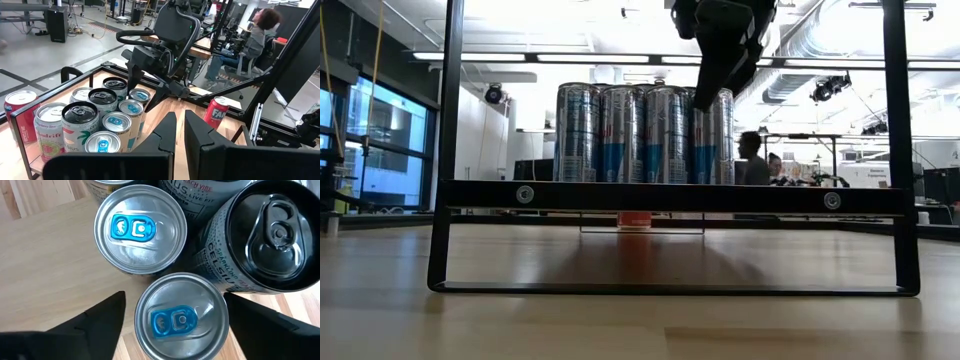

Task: Place canned beverage on shelf
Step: Put the blue soda can on the shelf aligned with the other blue soda can, then put the bottom red soda can on the shelf

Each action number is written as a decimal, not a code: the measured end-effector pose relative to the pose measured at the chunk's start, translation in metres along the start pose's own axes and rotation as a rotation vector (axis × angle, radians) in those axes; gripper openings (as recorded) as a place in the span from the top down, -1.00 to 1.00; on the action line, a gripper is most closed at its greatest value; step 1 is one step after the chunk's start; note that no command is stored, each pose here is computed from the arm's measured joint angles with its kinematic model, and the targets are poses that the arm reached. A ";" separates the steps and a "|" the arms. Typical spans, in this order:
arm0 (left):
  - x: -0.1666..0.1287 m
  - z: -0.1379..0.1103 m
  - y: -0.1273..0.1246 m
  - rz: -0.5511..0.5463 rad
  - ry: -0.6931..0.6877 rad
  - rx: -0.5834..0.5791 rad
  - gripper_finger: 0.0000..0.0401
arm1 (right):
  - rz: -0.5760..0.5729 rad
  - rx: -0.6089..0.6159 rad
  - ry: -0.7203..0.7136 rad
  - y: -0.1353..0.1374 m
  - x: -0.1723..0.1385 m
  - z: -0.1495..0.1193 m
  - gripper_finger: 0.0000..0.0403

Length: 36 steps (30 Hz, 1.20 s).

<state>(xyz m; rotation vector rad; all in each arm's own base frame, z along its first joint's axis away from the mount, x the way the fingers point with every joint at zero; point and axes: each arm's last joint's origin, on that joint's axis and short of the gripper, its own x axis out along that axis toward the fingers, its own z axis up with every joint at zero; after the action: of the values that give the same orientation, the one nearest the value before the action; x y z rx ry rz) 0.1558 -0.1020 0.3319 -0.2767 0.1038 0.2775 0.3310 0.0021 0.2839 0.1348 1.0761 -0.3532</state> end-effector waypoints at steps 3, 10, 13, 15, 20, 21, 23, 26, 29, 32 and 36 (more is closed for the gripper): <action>0.000 0.000 0.000 0.000 0.000 0.000 1.00 | 0.001 -0.006 0.001 0.000 0.000 0.000 -0.67; -0.001 0.001 0.001 -0.001 -0.002 -0.004 1.00 | 0.005 -0.042 0.043 -0.005 -0.012 -0.007 -0.91; -0.003 0.004 0.002 -0.007 -0.014 -0.002 1.00 | 0.017 -0.044 0.053 -0.009 -0.024 -0.012 -0.95; -0.005 0.007 0.004 -0.012 -0.027 0.007 1.00 | 0.037 -0.044 0.061 -0.012 -0.035 -0.016 -0.95; -0.010 0.017 0.007 -0.029 -0.073 0.014 1.00 | 0.081 -0.049 0.084 -0.021 -0.066 -0.032 -0.95; -0.011 0.020 0.007 -0.033 -0.086 0.012 1.00 | 0.086 -0.046 0.078 -0.022 -0.073 -0.035 -0.95; -0.013 0.023 0.009 -0.038 -0.104 0.028 1.00 | 0.102 -0.042 0.034 -0.022 -0.087 -0.042 -0.95; -0.015 0.028 0.010 -0.041 -0.126 0.043 1.00 | 0.126 -0.013 -0.074 -0.021 -0.102 -0.063 -0.95; -0.015 0.030 0.013 -0.032 -0.136 0.034 1.00 | 0.184 0.075 -0.185 -0.020 -0.105 -0.088 -0.95; -0.012 0.031 0.016 -0.015 -0.141 0.027 1.00 | 0.302 0.208 -0.313 -0.020 -0.105 -0.106 -0.95; -0.003 0.034 0.021 -0.054 -0.131 0.037 1.00 | 0.464 0.333 -0.547 -0.021 -0.110 -0.110 -0.96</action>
<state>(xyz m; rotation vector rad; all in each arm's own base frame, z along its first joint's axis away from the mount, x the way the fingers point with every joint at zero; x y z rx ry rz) 0.1493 -0.0735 0.3595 -0.2240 -0.0276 0.2388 0.1848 0.0373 0.3297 0.5430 0.4169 -0.1304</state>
